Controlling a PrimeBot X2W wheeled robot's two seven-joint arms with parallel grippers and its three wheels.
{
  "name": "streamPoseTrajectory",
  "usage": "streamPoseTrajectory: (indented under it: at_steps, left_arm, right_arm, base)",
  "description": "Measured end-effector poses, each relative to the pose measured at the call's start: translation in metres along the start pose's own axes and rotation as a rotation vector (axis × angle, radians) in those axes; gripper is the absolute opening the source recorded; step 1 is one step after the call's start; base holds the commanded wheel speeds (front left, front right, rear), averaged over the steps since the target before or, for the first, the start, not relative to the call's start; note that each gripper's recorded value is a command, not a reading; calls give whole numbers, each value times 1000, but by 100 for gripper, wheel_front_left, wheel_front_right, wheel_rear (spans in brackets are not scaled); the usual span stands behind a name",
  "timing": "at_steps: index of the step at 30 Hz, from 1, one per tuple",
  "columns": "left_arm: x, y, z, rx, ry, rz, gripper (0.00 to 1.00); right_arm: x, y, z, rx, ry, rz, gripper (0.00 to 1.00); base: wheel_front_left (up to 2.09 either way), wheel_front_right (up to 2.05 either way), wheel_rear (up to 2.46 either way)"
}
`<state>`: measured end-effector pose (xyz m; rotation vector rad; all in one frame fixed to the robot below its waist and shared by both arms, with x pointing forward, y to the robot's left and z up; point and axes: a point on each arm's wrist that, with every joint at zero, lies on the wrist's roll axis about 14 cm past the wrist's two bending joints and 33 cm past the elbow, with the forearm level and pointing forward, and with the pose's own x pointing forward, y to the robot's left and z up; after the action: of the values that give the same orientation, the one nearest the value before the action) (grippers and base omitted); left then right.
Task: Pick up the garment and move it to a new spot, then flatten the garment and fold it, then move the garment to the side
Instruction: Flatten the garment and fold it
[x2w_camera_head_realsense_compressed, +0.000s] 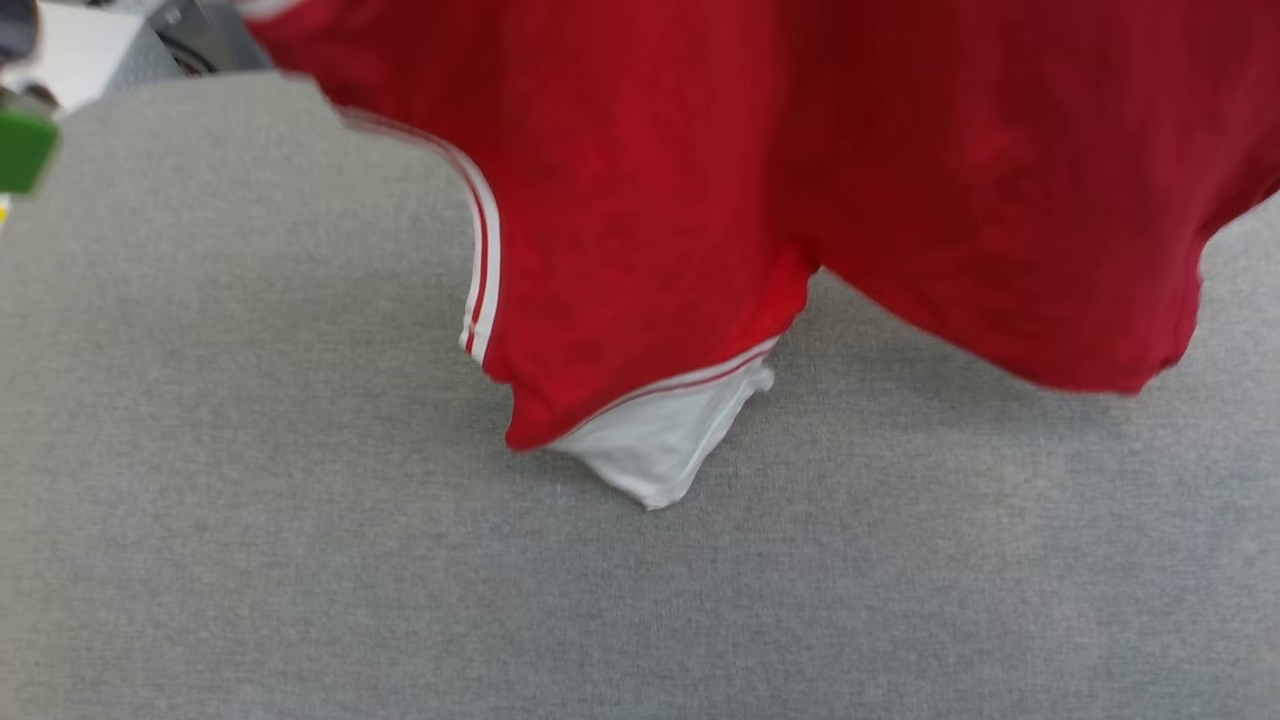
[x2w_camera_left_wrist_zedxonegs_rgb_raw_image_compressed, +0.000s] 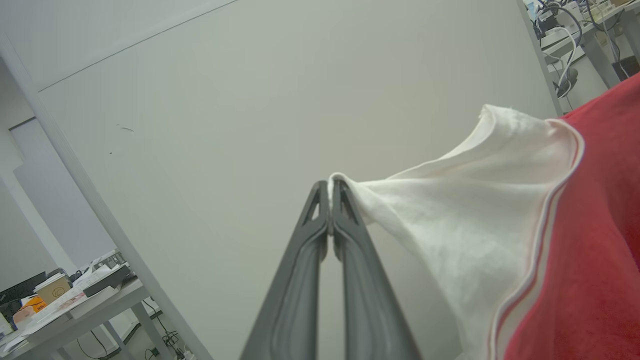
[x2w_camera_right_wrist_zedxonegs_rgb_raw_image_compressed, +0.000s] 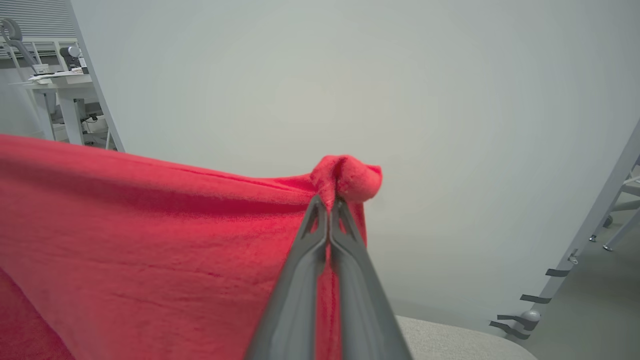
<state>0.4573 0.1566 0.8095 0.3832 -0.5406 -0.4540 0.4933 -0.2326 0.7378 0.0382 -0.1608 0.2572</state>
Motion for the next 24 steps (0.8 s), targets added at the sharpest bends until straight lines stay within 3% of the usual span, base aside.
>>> streamPoseTrajectory:
  at_steps: [7,16,24]
  left_arm:
    - [55,23,-30,78,14,-37,0]
    - [138,58,-80,177,27,34,0]
    - [185,74,-140,168,5,96,0]
  right_arm:
    - [57,-23,-5,-30,-59,-60,0]
    - [144,-50,-22,-78,-134,-134,0]
    - [205,-65,-61,-119,-167,-190,0]
  base:
    - [0,0,0]
    - [0,0,0]
    - [0,0,0]
